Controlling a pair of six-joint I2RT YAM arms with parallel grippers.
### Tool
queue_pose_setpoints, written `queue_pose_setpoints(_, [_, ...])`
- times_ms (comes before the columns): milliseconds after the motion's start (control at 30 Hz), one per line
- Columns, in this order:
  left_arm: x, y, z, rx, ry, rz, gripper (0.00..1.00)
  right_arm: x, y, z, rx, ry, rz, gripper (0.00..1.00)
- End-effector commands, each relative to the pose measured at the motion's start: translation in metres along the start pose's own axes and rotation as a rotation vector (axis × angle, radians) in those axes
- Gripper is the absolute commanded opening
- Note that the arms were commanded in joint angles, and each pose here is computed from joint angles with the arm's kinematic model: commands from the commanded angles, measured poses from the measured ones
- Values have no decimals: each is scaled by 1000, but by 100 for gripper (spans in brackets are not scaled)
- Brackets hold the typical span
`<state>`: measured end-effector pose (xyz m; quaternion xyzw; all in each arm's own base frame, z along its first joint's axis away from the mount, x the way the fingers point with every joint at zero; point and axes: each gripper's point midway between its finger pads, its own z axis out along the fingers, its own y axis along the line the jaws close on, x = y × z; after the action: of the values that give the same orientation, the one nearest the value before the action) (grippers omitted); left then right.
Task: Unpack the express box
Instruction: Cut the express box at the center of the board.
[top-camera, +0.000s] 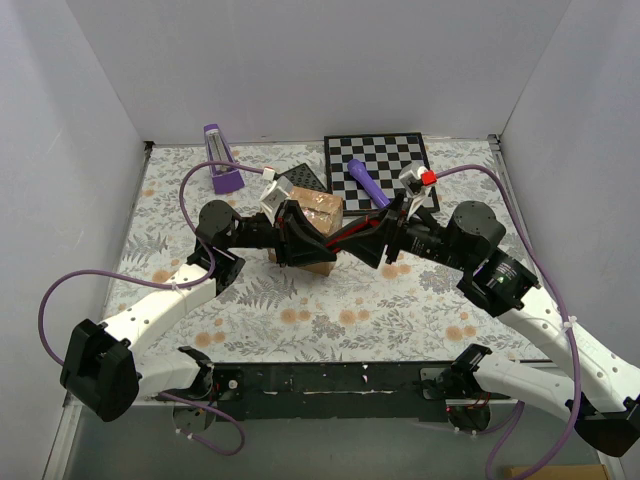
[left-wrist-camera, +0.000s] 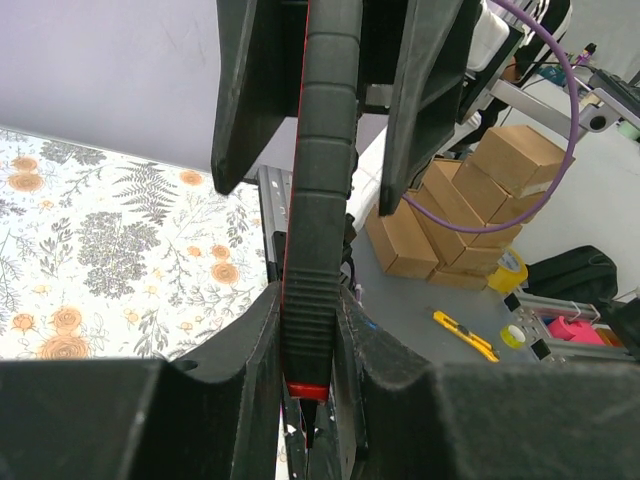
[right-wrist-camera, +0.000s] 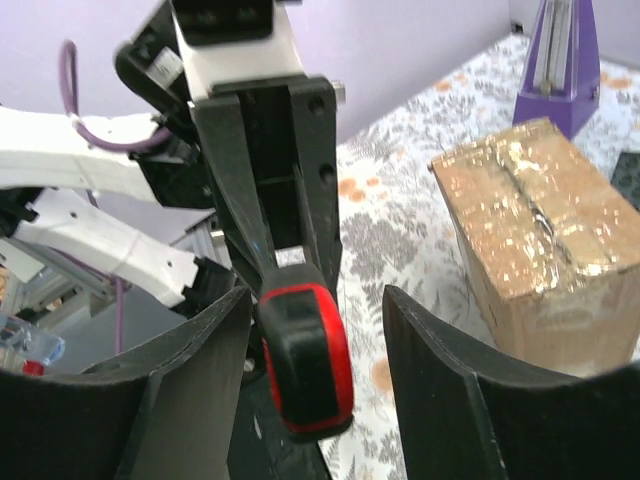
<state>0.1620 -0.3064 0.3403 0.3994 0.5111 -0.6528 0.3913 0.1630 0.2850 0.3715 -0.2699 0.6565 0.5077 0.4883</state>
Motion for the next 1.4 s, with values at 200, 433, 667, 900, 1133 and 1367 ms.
queue_pose_setpoints(200, [-12,-16,1,36,-16,55,0,-38,16,8,-79,-131,-20,62])
queue_pose_setpoints(433, [-9,-16,1,52,18,55,0,-33,13,10,-73,-111,-29,46])
queue_pose_setpoints(667, [-6,-15,1,50,48,55,0,-20,10,6,-70,-7,-54,43])
queue_pose_setpoints(900, [-8,-15,2,57,36,55,0,-8,11,3,-91,34,-42,54])
queue_pose_setpoints(1133, [-7,-14,3,74,49,33,0,-4,13,3,-121,47,-41,33])
queue_pose_setpoints(1367, [-4,-9,3,46,64,10,4,-5,10,4,-110,75,-53,1])
